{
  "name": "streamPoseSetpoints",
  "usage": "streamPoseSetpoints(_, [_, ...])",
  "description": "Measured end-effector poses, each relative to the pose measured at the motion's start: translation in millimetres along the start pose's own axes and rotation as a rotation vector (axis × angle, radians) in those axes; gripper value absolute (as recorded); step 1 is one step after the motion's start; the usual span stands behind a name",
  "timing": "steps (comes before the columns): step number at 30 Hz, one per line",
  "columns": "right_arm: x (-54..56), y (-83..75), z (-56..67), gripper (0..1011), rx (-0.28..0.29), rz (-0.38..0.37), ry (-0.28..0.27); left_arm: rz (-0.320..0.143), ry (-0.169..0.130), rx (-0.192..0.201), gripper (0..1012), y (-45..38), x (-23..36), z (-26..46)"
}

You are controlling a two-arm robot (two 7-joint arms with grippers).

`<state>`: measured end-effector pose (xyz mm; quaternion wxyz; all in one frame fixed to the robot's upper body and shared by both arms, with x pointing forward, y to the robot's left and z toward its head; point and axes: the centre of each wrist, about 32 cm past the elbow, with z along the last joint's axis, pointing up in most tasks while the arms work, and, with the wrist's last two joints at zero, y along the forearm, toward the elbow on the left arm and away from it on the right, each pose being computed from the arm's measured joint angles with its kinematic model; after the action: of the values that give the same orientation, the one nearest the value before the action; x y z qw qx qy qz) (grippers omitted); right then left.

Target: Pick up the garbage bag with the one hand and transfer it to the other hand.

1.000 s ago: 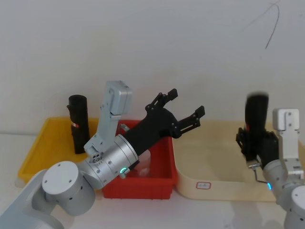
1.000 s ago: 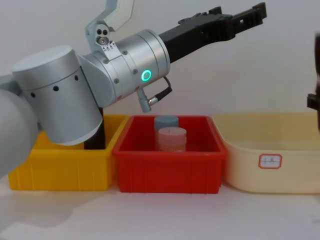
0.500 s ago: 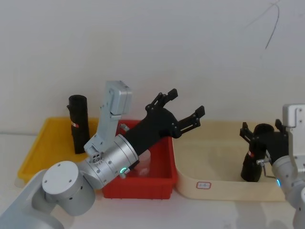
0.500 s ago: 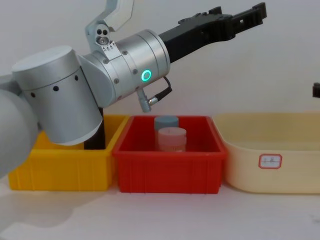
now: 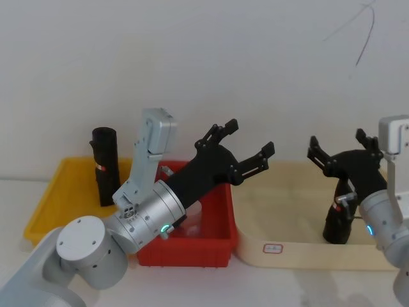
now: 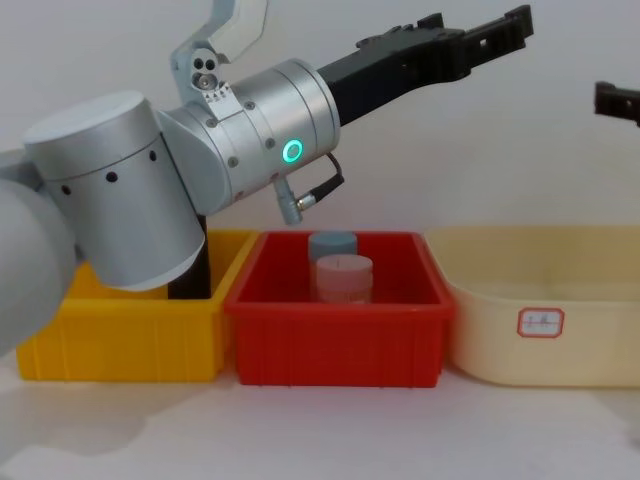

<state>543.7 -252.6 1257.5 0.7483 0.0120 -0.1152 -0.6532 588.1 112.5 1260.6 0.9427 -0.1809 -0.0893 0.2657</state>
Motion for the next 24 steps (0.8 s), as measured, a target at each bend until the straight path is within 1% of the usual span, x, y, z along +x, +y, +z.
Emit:
streamPoseSetpoints(6, [-7.5,-2.9,9.5,1000,0.030,0.049,0.015,0.001,-0.001,0.001,1001,0.7,0.1,0.1])
streamPoseSetpoints(11, [-13.7,-5.0,12.1,1000,0.030,0.081,0.028,0.018,-0.015,-0.005,1001,4.3,-0.2,2.4])
streamPoseSetpoints(14, [-17.5,-5.7,11.2,1000,0.020,0.098,0.036,0.041,-0.039,-0.012,1001,9.9,-0.1,7.0])
streamPoseSetpoints(18, [-22.5,-5.9,8.9,1000,0.006,0.119,0.045,0.066,-0.063,-0.020,1001,15.8,-0.2,11.3])
streamPoseSetpoints(19, [-23.5,-5.9,8.2,1000,0.002,0.124,0.046,0.081,-0.080,-0.024,1001,19.1,0.1,14.7])
streamPoseSetpoints(20, [-25.8,-5.6,6.6,1000,-0.004,0.134,0.050,0.088,-0.087,-0.026,1001,20.9,0.3,16.3])
streamPoseSetpoints(21, [-26.4,-5.5,6.1,1000,-0.007,0.137,0.051,0.101,-0.103,-0.032,1001,24.9,0.3,20.2])
streamPoseSetpoints(23, [-30.0,-4.9,3.5,1000,-0.017,0.152,0.055,0.115,-0.117,-0.037,1001,28.4,0.2,23.4])
streamPoseSetpoints(24, [-31.1,-4.7,2.9,1000,-0.019,0.157,0.056,0.132,-0.134,-0.042,1001,32.1,0.2,26.9])
